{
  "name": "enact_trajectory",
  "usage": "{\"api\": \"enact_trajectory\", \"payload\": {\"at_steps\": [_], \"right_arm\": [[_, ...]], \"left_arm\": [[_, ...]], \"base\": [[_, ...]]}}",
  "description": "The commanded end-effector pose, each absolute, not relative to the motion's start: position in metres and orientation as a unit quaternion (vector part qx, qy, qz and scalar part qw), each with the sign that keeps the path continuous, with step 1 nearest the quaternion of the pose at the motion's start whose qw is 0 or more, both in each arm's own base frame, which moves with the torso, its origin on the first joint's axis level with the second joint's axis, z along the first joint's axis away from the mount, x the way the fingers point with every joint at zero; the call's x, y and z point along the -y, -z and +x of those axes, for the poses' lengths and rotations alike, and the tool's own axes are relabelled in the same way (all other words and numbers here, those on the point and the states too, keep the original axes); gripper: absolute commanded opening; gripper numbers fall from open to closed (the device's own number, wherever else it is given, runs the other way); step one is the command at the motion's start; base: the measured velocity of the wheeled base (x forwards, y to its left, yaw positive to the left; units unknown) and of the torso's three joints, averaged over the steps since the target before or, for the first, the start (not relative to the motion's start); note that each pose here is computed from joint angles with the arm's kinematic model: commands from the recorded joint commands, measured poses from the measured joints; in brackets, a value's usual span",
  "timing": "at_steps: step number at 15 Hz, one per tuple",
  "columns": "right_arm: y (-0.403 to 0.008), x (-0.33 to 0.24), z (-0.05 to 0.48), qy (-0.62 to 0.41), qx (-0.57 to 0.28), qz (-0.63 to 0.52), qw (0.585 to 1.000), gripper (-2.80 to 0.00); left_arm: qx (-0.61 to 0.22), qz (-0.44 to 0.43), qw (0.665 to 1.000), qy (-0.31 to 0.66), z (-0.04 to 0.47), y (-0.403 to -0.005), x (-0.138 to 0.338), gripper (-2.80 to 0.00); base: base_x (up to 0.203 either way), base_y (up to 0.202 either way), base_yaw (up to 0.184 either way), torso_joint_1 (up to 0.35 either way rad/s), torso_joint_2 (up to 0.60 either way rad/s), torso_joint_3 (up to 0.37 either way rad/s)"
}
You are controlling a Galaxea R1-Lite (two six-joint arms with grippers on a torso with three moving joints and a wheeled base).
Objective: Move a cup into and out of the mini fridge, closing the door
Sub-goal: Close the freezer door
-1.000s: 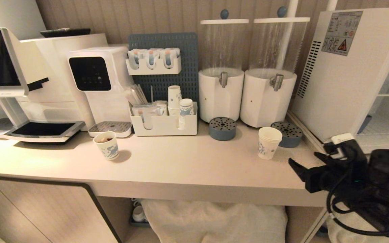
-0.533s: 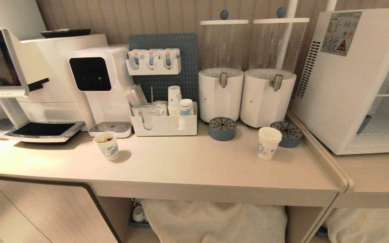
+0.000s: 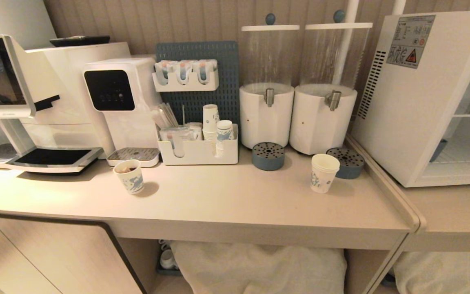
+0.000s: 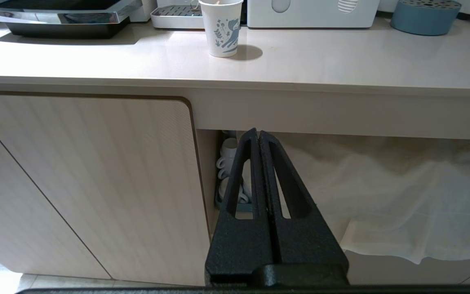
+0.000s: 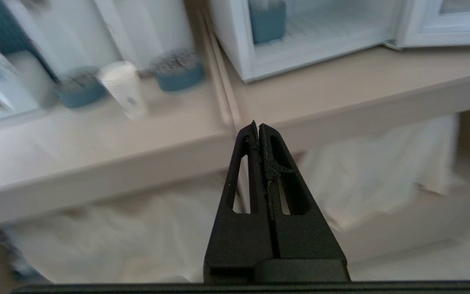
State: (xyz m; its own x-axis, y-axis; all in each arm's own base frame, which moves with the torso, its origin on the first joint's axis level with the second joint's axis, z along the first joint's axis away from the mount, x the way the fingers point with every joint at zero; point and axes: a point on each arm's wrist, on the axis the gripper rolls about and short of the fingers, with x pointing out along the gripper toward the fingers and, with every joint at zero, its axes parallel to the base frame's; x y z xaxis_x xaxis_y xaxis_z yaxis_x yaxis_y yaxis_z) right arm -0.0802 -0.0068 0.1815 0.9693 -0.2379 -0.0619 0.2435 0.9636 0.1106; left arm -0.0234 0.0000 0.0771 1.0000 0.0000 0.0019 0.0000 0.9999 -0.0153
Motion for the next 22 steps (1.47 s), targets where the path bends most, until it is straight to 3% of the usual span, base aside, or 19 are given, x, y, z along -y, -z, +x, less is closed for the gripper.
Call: {"api": "enact_trajectory", "payload": {"at_steps": [1,7,11,19,22], "right_arm": [[-0.161,0.006,-0.091,0.12,0.04,0.076,0.989,-2.8],[-0.075,0.004,-0.024,0.092,-0.009,-0.018,0.996,-2.8],[-0.074,0.0,-0.035,-0.01,-0.105,-0.034,0.994,-2.8],[-0.078,0.0,-0.034,-0.011,-0.083,-0.027,0.996,-2.8],[-0.078,0.0,-0.034,-0.011,-0.083,-0.028,0.996,-2.8]], "left_arm": [[0.0,-0.005,1.0,0.001,-0.024,-0.077,0.0,-2.8],[0.002,-0.006,1.0,0.001,-0.024,-0.077,0.0,-2.8],[0.002,-0.006,1.0,0.001,-0.024,-0.077,0.0,-2.8],[0.0,-0.004,1.0,0.0,-0.024,-0.077,0.0,-2.8],[0.0,-0.004,1.0,0.0,-0.024,-0.077,0.0,-2.8]], "base": [[0.0,0.0,0.0,0.0,0.0,0.0],[0.0,0.0,0.0,0.0,0.0,0.0],[0.0,0.0,0.0,0.0,0.0,0.0],[-0.156,-0.012,0.004,0.003,0.0,0.003],[-0.032,-0.052,0.003,0.002,0.0,0.003]]}}
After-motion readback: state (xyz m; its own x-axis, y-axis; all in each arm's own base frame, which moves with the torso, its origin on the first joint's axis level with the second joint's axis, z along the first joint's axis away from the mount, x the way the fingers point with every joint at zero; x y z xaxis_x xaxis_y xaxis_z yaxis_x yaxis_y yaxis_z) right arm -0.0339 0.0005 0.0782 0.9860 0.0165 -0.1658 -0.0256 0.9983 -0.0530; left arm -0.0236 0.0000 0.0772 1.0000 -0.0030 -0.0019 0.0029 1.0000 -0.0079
